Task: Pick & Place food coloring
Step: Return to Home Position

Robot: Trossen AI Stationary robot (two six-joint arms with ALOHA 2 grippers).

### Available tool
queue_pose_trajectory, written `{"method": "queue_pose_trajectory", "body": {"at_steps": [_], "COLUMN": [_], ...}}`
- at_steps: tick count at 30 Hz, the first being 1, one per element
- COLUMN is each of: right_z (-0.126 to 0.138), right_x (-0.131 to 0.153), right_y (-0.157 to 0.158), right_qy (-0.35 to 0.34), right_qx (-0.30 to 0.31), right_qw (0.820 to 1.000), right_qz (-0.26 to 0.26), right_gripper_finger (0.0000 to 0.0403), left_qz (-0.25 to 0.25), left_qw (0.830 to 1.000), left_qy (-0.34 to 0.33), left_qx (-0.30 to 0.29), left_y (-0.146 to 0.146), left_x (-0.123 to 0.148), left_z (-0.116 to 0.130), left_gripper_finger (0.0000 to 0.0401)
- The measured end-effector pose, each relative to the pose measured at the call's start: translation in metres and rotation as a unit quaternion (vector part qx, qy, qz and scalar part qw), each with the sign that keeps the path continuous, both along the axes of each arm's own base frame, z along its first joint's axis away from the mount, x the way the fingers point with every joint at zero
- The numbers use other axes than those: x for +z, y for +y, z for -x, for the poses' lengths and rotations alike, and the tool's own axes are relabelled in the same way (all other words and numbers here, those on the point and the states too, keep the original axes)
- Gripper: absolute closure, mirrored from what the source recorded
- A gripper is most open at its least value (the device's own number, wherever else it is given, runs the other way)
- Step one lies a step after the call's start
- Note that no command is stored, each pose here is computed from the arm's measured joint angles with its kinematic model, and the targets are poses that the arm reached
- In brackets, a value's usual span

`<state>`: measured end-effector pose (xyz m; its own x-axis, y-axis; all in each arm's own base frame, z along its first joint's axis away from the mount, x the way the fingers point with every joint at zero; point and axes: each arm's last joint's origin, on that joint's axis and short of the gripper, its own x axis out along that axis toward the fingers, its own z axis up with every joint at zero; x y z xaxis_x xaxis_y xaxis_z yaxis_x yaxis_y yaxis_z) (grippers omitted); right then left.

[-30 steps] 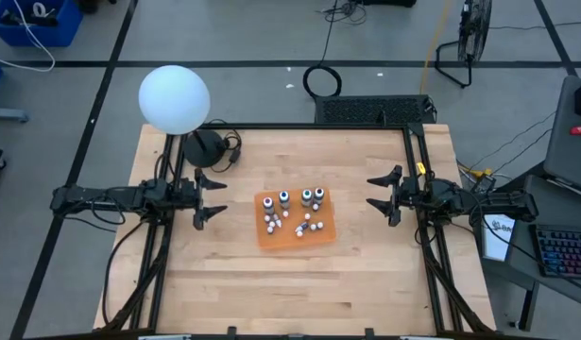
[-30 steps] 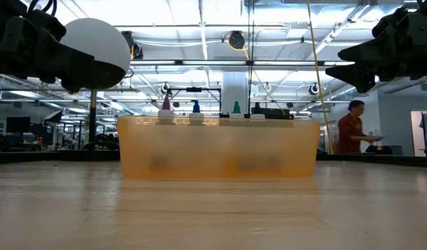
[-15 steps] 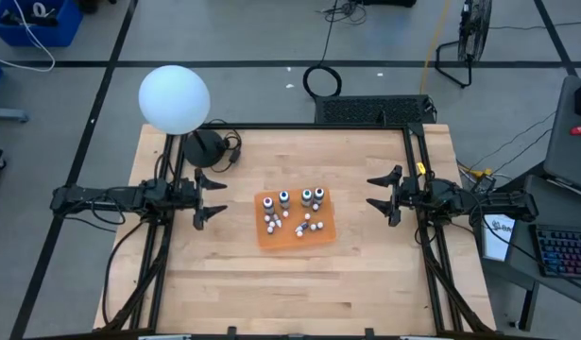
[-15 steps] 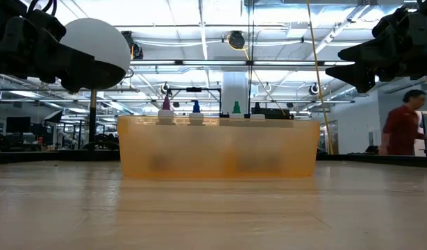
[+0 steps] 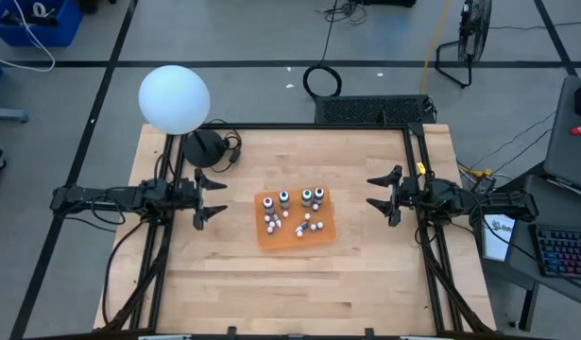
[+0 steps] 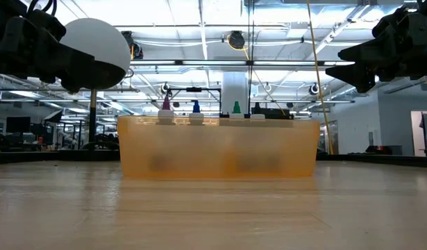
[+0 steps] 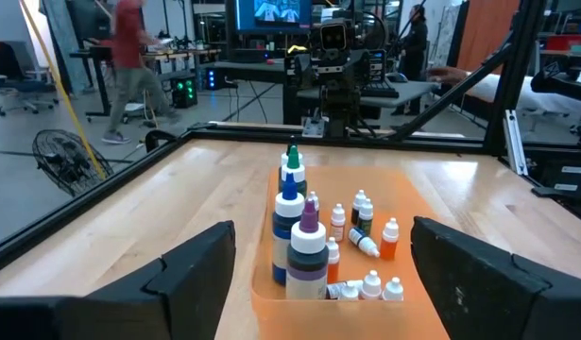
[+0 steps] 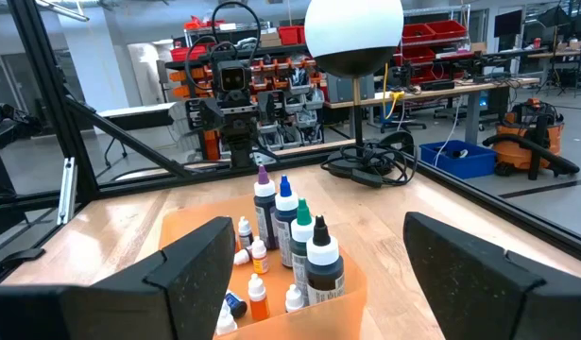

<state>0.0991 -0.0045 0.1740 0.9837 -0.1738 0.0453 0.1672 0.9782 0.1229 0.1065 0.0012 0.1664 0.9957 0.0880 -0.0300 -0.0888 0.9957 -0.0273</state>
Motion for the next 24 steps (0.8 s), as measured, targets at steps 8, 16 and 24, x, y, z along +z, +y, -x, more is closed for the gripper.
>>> {"method": "queue_pose_trajectory", "body": {"at_steps": [8, 16, 24], "right_z": [0.0000, 0.0000, 0.0000], "right_x": [0.0000, 0.0000, 0.0000], "right_y": [0.0000, 0.0000, 0.0000], "right_qy": [0.000, 0.000, 0.000], "right_qx": [0.000, 0.000, 0.000], "right_qw": [1.000, 1.000, 1.000], "right_qz": [0.000, 0.000, 0.000], "right_gripper_finger": [0.0110, 0.0110, 0.0110], "left_qz": [0.000, 0.000, 0.000], "left_qw": [1.000, 1.000, 1.000], "left_qy": [0.000, 0.000, 0.000], "left_qx": [0.000, 0.000, 0.000], "left_y": [0.0000, 0.0000, 0.0000], "left_x": [0.0000, 0.0001, 0.0000], "left_z": [0.0000, 0.0000, 0.0000], "left_gripper_finger": [0.0078, 0.0086, 0.0078]}}
